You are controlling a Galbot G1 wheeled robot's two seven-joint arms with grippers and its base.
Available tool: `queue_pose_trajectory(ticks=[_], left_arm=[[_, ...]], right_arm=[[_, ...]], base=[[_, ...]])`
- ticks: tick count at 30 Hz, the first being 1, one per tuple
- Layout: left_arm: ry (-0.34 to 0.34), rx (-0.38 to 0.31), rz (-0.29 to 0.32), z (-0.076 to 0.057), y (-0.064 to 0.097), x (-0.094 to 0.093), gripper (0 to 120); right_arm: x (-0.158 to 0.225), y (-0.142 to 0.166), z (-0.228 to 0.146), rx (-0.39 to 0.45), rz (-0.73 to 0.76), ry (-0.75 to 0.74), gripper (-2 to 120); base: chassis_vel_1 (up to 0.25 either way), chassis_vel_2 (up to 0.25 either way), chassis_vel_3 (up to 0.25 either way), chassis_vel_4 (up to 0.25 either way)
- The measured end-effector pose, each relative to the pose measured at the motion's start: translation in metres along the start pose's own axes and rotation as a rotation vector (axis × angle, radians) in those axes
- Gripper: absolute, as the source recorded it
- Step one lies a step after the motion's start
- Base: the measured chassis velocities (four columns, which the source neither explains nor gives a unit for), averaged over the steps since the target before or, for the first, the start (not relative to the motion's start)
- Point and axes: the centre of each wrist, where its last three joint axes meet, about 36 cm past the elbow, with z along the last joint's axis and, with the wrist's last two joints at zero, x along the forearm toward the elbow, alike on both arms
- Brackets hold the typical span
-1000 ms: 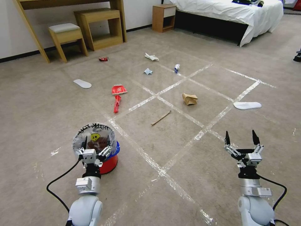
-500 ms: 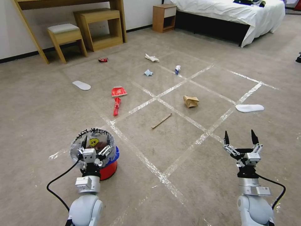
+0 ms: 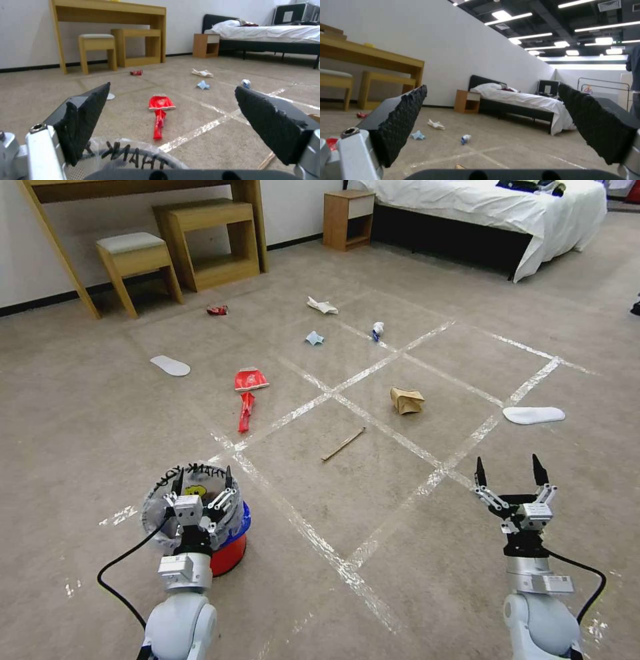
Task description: Pick up the trash bin and place the garbage on the floor into it.
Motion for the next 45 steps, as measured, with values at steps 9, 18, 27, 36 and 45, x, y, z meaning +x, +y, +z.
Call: queue_pose_trajectory(ticks=[9,18,27,36,45], left_arm=[[-0.001,0.002,-0.001,-0.003,0.002,0.000,99],[0.042,-0.019,-0.086,-0.020,0.009,-0.002,100],[0.130,-0.052,-0.215,-0.094,0.066,-0.040,100],[0.287,-0.061,-0.308,-0.146,0.146,-0.086,100],[0.684,0.013,-0.260,-0.176,0.147,-0.088,100]], right_arm=[[0.000,0.000,-0.001,0.001,-0.002,-0.001,100],[0.002,0.003,0.002,0.006,-0.009,0.001,100],[0.000,-0.003,0.003,0.018,-0.014,-0.002,100],[0.005,-0.009,0.006,0.028,-0.003,0.014,100],[0.010,-0.017,0.009,0.046,0.006,0.020,100]], base=[[-0.065,0.055,0.065,-0.064],[-0.073,0.085,0.071,-0.088],[-0.017,0.015,0.018,-0.011],[0.000,0.000,0.000,0.000],[0.000,0.000,0.000,0.000]])
